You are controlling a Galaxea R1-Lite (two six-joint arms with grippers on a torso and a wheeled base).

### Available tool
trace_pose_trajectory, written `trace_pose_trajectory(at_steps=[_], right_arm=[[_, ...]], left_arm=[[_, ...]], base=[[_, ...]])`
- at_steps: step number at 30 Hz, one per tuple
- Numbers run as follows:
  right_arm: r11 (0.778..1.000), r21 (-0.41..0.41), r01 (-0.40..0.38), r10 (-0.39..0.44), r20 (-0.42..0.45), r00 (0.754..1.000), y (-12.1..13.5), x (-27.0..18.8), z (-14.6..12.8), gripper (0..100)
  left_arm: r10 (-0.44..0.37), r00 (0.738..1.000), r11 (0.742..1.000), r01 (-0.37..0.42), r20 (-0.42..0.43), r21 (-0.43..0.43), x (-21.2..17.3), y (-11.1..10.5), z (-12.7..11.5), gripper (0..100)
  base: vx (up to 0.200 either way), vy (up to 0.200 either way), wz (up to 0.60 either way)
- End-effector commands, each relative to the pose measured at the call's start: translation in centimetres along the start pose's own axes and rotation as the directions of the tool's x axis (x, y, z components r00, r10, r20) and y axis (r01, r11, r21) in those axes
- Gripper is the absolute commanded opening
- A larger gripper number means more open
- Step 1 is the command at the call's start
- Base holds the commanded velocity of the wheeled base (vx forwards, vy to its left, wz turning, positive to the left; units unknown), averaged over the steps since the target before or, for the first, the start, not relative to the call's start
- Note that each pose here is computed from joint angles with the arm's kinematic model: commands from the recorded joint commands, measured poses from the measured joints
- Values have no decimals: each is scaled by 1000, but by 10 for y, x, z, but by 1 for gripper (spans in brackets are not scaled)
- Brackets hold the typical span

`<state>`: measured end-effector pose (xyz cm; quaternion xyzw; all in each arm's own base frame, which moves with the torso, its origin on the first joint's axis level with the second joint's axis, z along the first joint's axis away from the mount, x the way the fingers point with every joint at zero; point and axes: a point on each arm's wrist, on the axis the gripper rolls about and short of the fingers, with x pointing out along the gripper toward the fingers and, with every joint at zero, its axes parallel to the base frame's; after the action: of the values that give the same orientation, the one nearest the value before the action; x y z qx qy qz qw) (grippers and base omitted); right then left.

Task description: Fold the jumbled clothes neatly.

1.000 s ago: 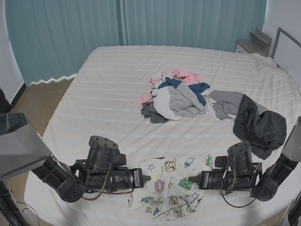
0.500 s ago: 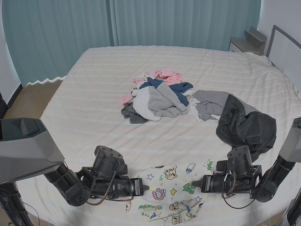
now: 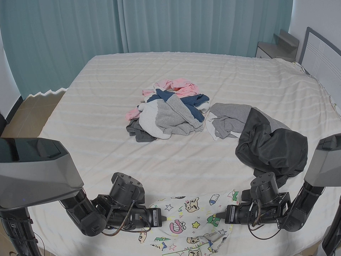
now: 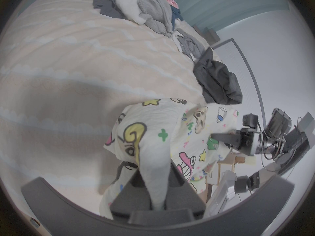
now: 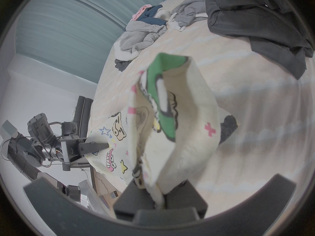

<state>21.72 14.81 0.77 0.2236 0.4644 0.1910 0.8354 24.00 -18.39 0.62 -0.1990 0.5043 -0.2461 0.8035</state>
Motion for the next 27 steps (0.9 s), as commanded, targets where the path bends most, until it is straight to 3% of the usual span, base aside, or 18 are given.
trace_pose_trajectory(at_steps=[1,4,5,14,21,23,24,27], right_arm=[[1000,5,14,-14,-20,1000,-2,4,-4,0],[1000,7,25,-24,-32,999,-5,5,-6,0],[1000,8,25,-25,-36,999,-5,5,-7,100],[999,5,45,-45,-34,998,-9,-5,-12,100],[995,2,96,-96,47,994,-15,-24,-20,100],[995,5,103,-103,67,992,-16,-27,-20,100],[995,18,101,-102,139,985,-17,-37,-15,100],[997,29,71,-76,239,968,-17,-58,-9,100]], left_arm=[[19,1000,1000,-19,-12,-3,6,4,-4,0],[17,1000,1000,-17,-10,-5,4,7,-7,0],[13,1000,1000,-13,-5,-3,3,7,-8,100],[41,998,999,-40,55,-10,-5,19,-15,100],[82,991,996,-80,104,-24,-22,41,-18,100],[80,988,997,-76,135,-32,-26,44,-15,100],[69,975,997,-60,210,-49,-40,49,-8,100],[46,947,998,-27,317,-63,-66,49,1,100]], base=[[0,0,0],[0,0,0],[0,0,0],[0,0,0],[0,0,0],[0,0,0],[0,0,0],[0,0,0]])
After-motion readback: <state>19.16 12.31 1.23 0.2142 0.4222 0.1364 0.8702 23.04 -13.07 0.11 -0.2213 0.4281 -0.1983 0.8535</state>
